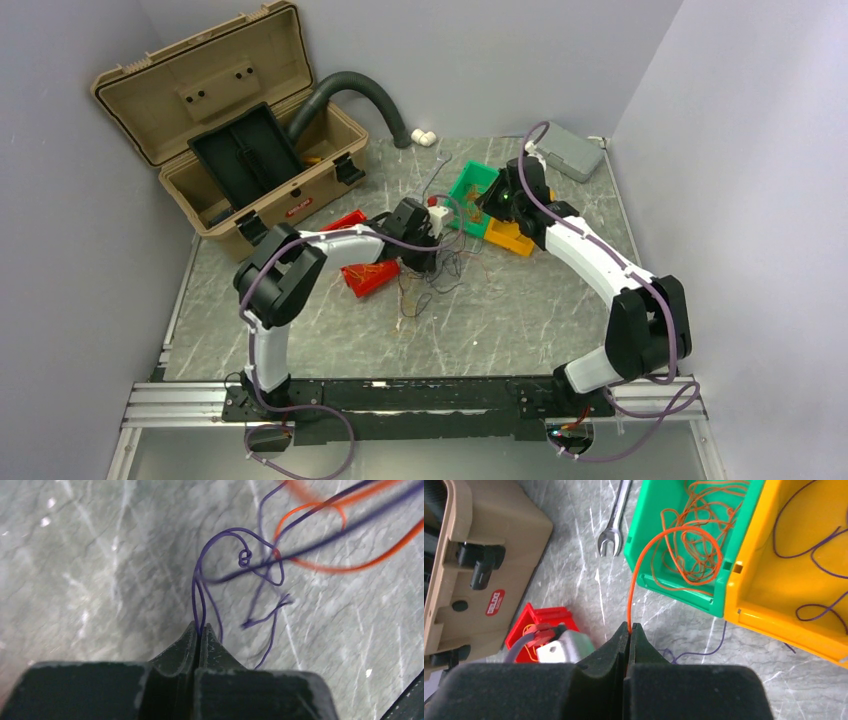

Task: Untangle the cables

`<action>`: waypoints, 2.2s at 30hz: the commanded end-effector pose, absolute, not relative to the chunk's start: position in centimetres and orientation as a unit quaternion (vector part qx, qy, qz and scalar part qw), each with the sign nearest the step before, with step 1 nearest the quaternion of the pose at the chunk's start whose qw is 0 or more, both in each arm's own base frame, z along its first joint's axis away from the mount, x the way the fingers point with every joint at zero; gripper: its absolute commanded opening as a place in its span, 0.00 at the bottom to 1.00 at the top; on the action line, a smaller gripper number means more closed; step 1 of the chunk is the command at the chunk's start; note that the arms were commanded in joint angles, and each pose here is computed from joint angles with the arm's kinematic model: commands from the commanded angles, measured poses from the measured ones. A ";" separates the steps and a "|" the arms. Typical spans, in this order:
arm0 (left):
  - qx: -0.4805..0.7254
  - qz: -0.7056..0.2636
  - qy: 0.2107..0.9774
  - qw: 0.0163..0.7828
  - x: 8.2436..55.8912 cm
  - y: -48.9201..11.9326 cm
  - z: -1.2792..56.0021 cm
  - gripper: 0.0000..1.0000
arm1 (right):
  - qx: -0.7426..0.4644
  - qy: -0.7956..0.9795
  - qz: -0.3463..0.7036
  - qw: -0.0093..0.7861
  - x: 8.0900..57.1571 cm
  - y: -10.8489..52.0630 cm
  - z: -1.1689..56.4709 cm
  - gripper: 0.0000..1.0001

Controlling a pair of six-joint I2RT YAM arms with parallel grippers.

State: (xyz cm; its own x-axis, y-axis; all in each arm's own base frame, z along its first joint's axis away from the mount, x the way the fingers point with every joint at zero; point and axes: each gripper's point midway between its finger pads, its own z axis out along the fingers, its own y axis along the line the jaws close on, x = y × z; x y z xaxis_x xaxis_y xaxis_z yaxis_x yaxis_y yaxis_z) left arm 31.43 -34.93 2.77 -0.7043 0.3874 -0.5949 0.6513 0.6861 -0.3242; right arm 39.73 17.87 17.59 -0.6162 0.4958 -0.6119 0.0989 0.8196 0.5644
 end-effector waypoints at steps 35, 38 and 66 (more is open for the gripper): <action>0.099 -0.412 0.583 0.693 21.8 -20.6 30.5 0.00 | 0.229 0.865 0.205 0.396 43.8 11.8 15.1 0.00; 0.096 -0.441 0.601 0.659 20.7 -21.1 30.9 0.00 | 0.221 0.865 0.210 0.399 44.2 12.1 15.5 0.00; 0.218 -0.459 0.661 0.552 17.8 -24.2 30.2 0.00 | 0.161 0.852 0.181 0.464 53.7 14.9 22.6 0.00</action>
